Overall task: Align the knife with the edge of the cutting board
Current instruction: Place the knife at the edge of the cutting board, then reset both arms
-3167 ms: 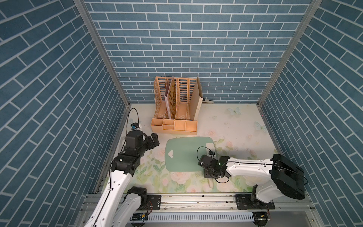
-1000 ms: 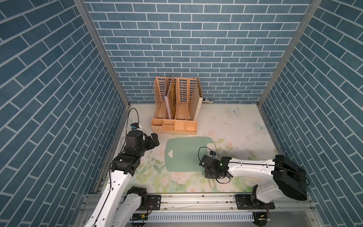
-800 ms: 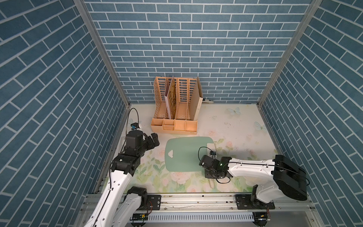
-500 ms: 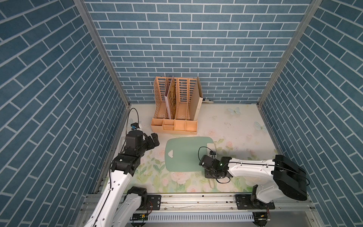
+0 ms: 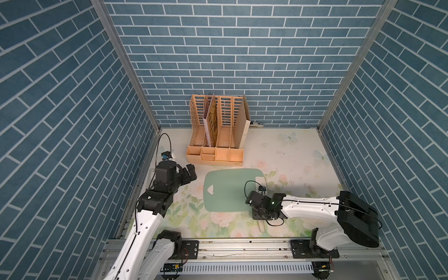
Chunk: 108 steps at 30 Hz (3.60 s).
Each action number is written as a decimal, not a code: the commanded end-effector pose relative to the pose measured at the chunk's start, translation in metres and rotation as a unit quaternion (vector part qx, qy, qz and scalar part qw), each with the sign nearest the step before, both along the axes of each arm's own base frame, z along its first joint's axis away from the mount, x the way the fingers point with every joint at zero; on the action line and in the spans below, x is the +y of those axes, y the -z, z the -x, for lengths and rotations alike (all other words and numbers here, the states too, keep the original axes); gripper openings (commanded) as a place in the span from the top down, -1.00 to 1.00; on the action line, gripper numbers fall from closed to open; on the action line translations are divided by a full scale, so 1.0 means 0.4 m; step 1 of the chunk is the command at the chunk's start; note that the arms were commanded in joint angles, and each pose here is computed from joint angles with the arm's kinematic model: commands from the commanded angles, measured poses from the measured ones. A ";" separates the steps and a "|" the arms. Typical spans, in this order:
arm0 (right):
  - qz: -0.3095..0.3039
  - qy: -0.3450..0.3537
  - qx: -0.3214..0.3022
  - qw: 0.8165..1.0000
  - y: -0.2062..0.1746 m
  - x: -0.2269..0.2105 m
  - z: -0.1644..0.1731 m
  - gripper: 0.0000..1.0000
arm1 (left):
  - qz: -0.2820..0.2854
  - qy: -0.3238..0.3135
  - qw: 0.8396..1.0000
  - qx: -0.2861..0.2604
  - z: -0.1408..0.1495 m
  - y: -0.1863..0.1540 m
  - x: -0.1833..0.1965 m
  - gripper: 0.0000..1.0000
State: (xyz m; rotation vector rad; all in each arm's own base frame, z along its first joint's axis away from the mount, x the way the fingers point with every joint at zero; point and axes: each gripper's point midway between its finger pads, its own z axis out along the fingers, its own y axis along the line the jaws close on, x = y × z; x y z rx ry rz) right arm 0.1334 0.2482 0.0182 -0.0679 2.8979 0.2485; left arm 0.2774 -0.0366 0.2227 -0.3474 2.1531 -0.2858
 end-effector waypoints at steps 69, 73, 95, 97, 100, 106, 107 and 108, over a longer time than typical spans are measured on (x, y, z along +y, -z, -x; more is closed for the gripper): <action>0.178 0.245 -0.570 0.764 -0.335 -0.713 -0.489 -0.85 | -0.198 -0.110 0.936 -0.269 -0.143 0.151 0.161 -0.99; 0.155 0.172 -0.598 0.767 -0.329 -0.681 -0.519 -0.68 | -0.199 -0.091 0.939 -0.267 -0.177 0.190 0.161 -0.99; 0.094 0.069 -0.574 0.810 -0.272 -0.615 -0.592 -1.00 | -0.203 -0.056 0.947 -0.242 -0.226 0.220 0.140 -0.99; 0.094 0.069 -0.574 0.810 -0.271 -0.615 -0.592 -0.99 | -0.203 -0.057 0.947 -0.242 -0.226 0.220 0.141 -0.99; 0.094 0.069 -0.574 0.810 -0.271 -0.615 -0.593 -0.99 | -0.203 -0.057 0.947 -0.242 -0.225 0.221 0.141 -0.99; 0.089 0.049 -0.571 0.814 -0.266 -0.599 -0.600 -0.99 | -0.203 -0.056 0.947 -0.241 -0.225 0.222 0.141 -0.99; 0.089 0.049 -0.573 0.813 -0.269 -0.600 -0.598 -0.99 | -0.203 -0.057 0.947 -0.242 -0.225 0.221 0.141 -0.99; 0.086 0.048 -0.574 0.813 -0.270 -0.597 -0.598 -0.99 | -0.203 -0.057 0.947 -0.242 -0.226 0.221 0.141 -0.99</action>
